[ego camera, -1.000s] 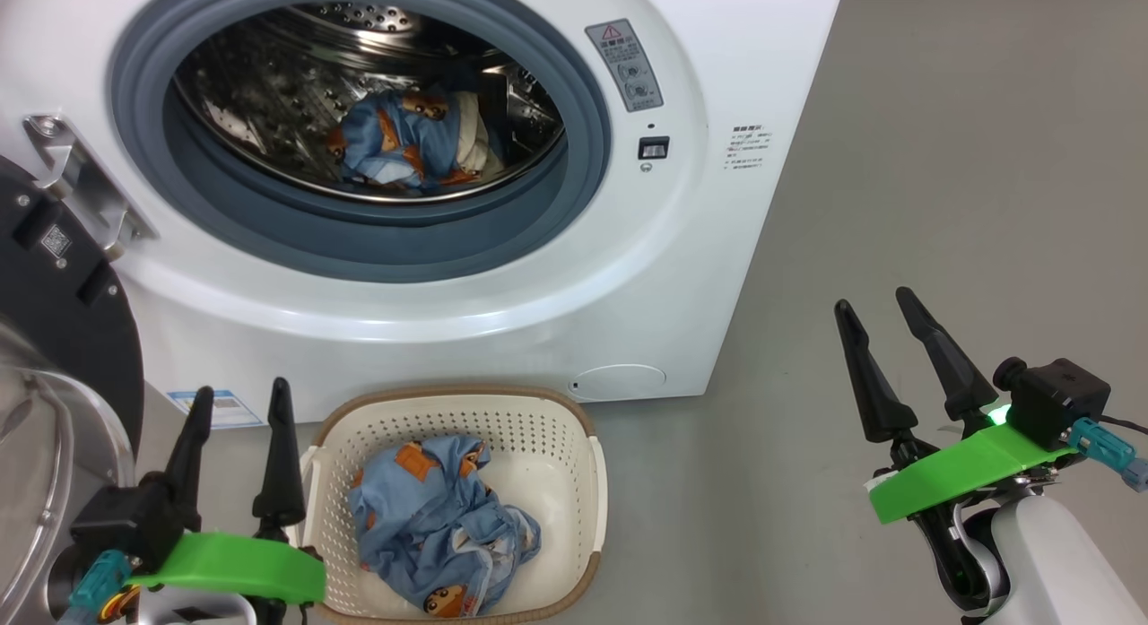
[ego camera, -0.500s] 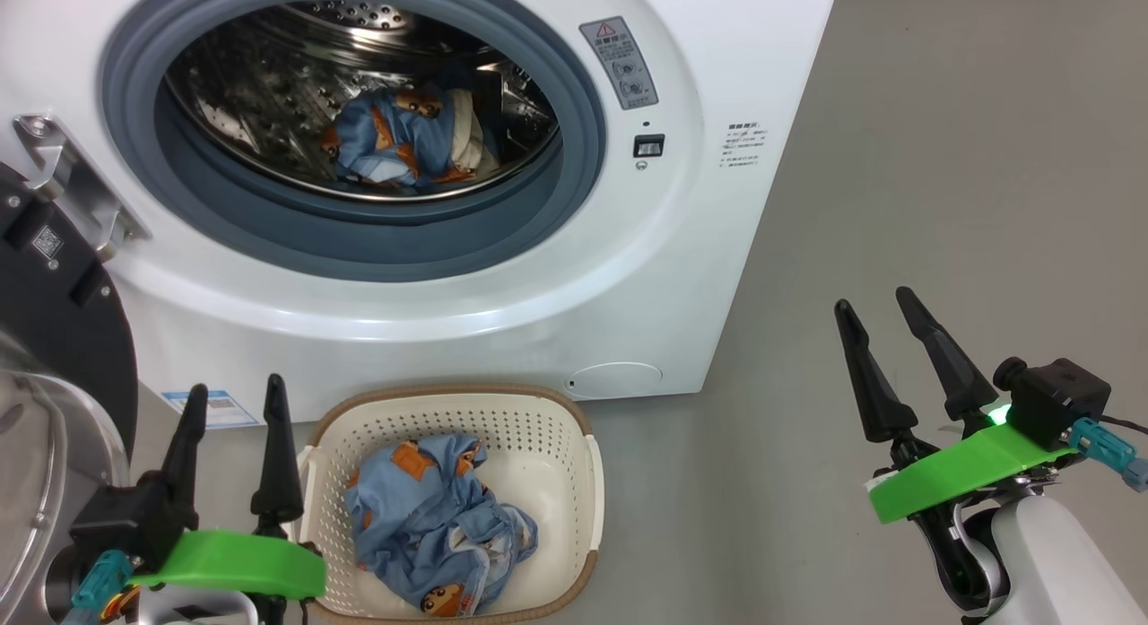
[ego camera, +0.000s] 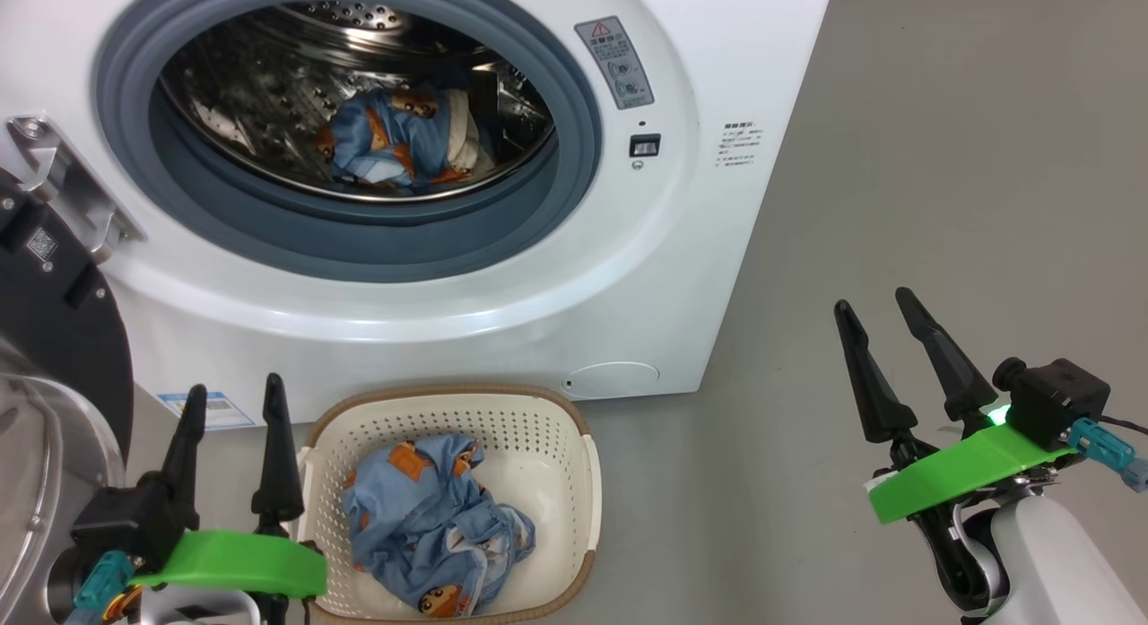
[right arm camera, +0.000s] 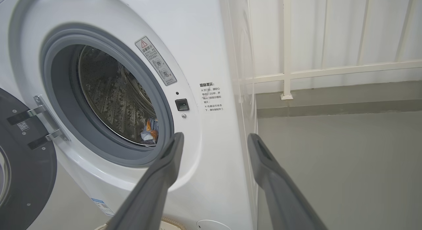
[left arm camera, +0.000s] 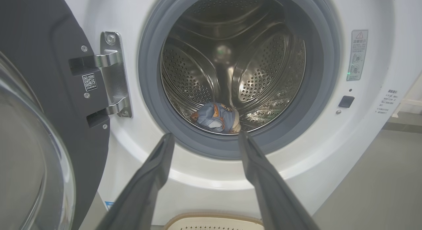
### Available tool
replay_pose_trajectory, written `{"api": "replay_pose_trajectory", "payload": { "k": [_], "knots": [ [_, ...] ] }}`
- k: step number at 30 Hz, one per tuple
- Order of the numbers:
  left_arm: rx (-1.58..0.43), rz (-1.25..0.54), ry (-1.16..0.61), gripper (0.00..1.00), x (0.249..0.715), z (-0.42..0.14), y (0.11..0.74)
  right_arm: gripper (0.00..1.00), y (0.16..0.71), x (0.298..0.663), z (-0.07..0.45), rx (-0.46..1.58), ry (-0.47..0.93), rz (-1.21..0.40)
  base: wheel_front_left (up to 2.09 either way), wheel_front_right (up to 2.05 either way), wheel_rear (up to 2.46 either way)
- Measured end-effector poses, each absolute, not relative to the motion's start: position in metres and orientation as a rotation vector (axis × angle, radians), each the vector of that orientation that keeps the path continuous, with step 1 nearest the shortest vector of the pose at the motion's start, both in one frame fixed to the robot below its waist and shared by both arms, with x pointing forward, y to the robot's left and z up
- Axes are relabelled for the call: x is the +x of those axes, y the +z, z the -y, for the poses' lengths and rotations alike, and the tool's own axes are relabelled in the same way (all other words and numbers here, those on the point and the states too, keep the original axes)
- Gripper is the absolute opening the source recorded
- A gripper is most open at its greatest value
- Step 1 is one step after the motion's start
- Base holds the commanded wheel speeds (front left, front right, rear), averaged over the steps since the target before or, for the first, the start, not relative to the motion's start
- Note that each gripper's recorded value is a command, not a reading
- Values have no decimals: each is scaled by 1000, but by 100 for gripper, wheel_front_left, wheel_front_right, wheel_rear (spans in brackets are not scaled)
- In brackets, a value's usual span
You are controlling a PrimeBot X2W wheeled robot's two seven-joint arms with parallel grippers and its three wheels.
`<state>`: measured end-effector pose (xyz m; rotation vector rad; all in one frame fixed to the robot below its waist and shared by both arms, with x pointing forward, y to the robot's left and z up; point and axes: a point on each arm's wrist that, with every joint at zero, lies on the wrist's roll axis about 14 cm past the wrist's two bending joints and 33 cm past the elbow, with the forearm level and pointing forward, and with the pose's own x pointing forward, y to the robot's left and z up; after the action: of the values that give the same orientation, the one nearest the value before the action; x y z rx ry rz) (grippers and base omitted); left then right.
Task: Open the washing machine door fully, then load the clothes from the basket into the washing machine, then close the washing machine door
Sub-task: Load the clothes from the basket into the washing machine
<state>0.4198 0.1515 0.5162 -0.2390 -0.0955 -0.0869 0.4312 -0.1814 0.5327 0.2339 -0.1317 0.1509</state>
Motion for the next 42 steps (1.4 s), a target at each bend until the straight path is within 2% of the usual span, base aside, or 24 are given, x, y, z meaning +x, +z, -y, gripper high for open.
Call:
{"api": "replay_pose_trajectory", "payload": {
  "k": [16,25,42],
  "knots": [
    [-244,1,-113,100,426,-143,482,100,513,436,184,243,134,85,0,0,0],
    [-244,-54,-154,100,449,-132,457,100,489,449,183,259,122,34,0,0,0],
    [-250,-335,-242,100,480,-107,357,100,448,479,187,274,82,-35,0,0,0]
  ]
}}
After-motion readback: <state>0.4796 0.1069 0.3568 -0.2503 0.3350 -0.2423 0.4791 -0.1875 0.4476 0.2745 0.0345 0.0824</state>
